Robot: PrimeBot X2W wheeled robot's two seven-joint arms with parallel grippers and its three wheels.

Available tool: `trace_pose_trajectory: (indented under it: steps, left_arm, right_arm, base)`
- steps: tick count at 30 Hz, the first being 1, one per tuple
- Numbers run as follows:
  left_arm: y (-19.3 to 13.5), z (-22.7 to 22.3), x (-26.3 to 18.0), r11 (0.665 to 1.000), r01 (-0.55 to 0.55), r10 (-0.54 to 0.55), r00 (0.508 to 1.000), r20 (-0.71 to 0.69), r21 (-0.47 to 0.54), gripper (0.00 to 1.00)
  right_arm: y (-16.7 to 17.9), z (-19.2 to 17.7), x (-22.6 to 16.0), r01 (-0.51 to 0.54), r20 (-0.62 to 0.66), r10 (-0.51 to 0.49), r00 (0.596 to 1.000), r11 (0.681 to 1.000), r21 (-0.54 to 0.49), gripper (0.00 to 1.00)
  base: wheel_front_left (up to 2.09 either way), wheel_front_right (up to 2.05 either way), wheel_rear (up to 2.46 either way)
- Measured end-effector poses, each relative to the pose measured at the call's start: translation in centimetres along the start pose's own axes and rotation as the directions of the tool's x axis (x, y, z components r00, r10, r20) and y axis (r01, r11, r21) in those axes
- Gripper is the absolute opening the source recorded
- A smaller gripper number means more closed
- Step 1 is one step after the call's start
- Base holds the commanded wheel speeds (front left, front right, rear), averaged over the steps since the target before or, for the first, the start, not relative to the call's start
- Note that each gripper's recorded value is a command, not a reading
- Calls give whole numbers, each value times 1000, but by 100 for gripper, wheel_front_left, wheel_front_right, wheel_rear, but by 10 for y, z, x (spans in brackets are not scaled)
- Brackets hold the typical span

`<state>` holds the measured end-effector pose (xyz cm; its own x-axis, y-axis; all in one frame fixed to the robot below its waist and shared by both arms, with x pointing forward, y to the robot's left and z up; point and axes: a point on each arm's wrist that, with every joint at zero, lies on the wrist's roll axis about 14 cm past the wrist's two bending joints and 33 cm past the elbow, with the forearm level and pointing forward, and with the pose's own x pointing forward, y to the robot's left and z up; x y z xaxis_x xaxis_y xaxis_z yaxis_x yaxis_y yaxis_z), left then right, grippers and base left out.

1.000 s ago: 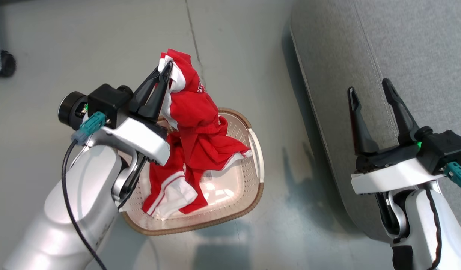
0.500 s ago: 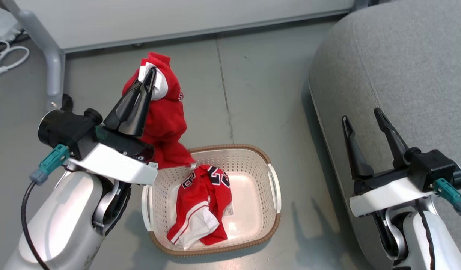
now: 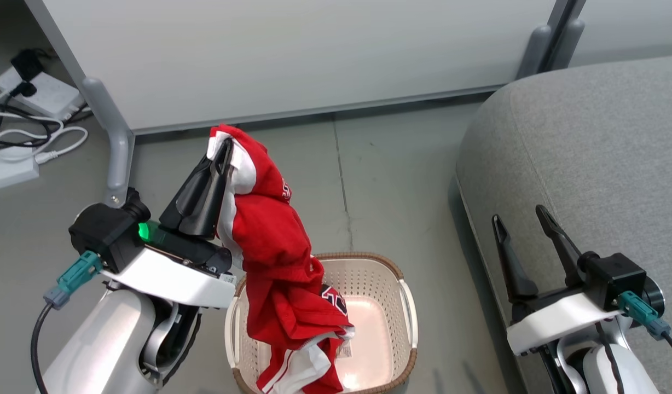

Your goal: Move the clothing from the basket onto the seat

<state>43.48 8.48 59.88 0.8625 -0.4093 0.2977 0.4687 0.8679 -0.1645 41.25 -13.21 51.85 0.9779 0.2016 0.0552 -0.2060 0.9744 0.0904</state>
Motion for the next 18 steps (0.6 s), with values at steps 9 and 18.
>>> trace_pose_trajectory:
  steps: [9, 18]
  left_arm:
    - [-19, 20, -10, 1000, 16, -14, 999, 51, -26, 0]
    - [-25, 20, -14, 999, 20, -18, 998, 58, -36, 0]
  right_arm:
    - [2, 6, -21, 10, 3, -10, 1000, 1000, 13, 100]
    - [4, 9, -29, 10, 5, -10, 1000, 1000, 18, 100]
  base:
    - [0, 0, 0]
    - [0, 0, 0]
